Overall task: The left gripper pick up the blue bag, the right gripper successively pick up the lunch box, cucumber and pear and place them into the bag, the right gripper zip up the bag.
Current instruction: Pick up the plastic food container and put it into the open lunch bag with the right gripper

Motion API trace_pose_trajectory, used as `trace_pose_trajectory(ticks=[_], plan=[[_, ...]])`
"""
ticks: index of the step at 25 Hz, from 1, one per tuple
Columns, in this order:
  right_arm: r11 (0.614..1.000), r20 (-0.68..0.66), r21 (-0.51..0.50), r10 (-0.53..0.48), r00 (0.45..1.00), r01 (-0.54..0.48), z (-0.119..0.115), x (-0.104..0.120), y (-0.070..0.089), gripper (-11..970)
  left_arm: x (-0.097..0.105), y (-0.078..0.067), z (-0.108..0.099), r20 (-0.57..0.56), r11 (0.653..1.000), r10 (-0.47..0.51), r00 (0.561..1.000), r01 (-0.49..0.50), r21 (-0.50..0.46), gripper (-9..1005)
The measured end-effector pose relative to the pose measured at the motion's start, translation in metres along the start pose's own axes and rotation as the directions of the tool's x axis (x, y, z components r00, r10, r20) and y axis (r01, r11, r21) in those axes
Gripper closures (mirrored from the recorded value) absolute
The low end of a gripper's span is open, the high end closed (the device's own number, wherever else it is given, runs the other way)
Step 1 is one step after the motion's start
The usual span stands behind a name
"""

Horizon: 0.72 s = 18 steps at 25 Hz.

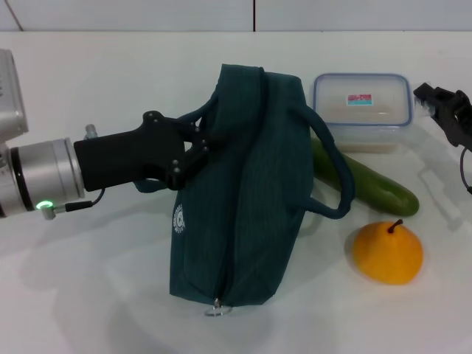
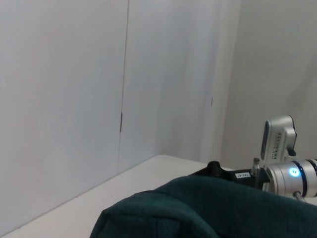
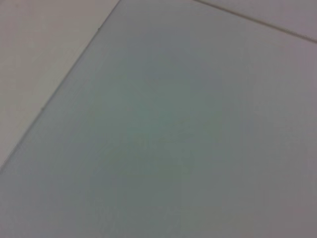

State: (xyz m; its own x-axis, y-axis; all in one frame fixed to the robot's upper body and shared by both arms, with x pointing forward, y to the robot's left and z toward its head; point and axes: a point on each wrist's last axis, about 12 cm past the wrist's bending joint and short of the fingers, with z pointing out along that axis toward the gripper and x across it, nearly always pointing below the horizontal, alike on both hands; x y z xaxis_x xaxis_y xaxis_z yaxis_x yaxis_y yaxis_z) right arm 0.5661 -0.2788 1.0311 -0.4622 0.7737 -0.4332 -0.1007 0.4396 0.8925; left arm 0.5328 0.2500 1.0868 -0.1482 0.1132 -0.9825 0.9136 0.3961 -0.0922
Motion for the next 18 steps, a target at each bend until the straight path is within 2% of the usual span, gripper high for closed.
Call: trace_pose_trajectory(ticks=[4, 10, 18], plan=[[0.995, -0.006, -0.017, -0.102, 0.995, 0.102, 0.002, 0.000, 0.003, 865, -0.002, 0.000, -0.003, 0.032, 1.000, -0.005, 0.999, 0.005, -0.010, 960], [0.975, 0.014, -0.080, -0.209, 0.978, 0.209, -0.004, -0.003, 0.008, 865, -0.007, -0.001, -0.013, 0.094, 1.000, -0.009, 0.996, 0.011, -0.015, 961], [0.933, 0.062, -0.142, -0.324, 0.944, 0.329, -0.012, -0.009, 0.014, 864, -0.008, -0.002, -0.014, 0.101, 0.999, -0.045, 0.994, 0.045, -0.003, 961]])
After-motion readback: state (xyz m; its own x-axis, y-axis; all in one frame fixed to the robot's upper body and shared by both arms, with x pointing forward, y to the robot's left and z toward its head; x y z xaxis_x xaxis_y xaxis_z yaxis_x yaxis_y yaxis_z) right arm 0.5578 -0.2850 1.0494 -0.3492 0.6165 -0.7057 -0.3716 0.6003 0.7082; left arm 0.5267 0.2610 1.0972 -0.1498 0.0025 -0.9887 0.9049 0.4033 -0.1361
